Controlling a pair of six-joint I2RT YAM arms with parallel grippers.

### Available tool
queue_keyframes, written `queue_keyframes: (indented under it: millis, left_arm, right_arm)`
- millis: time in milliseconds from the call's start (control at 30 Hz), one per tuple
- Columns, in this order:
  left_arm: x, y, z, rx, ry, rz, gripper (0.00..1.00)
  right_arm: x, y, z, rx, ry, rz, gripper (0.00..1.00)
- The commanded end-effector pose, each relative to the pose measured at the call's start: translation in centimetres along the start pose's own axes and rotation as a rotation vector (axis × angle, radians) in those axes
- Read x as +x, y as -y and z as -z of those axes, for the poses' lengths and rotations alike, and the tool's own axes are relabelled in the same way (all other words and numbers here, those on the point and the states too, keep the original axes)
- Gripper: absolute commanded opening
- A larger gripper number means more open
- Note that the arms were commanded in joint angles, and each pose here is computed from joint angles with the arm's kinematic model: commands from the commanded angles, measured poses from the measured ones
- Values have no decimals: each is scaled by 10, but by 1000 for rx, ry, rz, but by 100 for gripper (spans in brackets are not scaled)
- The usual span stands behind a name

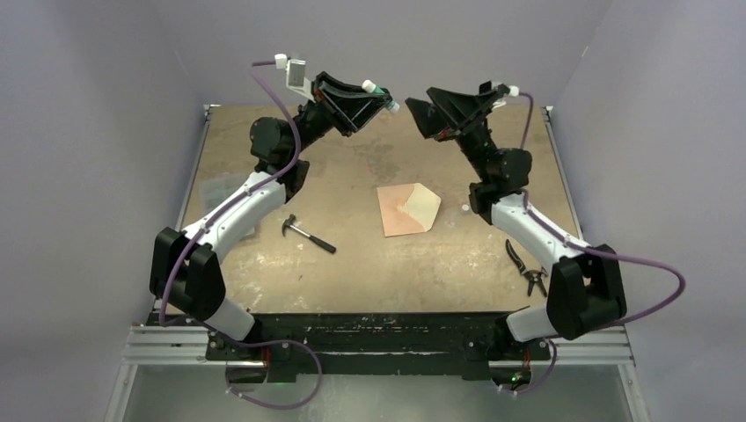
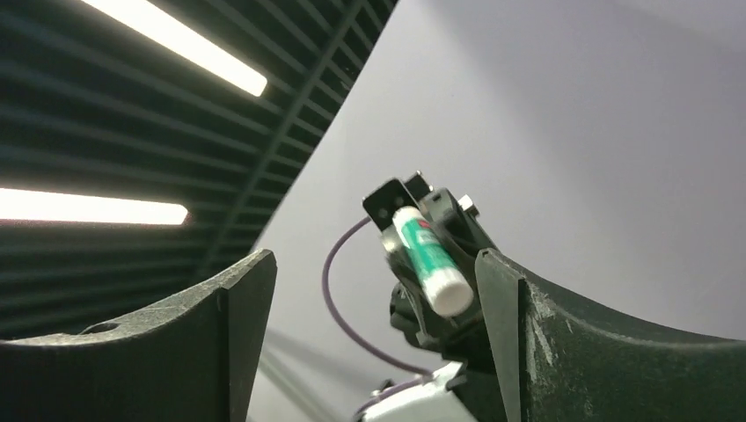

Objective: Place the letter into the envelope and seal it

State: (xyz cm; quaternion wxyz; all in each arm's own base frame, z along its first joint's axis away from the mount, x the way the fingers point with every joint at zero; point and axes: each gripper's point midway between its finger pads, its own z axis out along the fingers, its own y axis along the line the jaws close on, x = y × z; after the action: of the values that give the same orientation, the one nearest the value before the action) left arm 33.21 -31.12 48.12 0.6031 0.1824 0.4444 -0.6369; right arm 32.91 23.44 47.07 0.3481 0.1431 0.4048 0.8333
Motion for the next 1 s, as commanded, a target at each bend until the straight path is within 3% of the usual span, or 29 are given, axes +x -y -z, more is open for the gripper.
queue_keyframes:
  millis: [0,267,400,633,967]
  left_arm:
    - [-43,49,-2,162,112,-121,0]
    - [-54,61,-6,195,128,-13,0]
    - [-57,56,-11,146,119,106,0]
    - [-51,48,-15,90,72,179,0]
    - [-51,45,-15,80,73,181,0]
  right_arm:
    - [10,-38,-17,-48,-47,436,86]
    - [12,-21,-11,23,-131,884,86]
    - [20,-20,-15,-17,-221,1018,77]
    - [31,-32,-34,-86,-317,1042,55]
    - [38,-38,-30,-154,-330,1047,58]
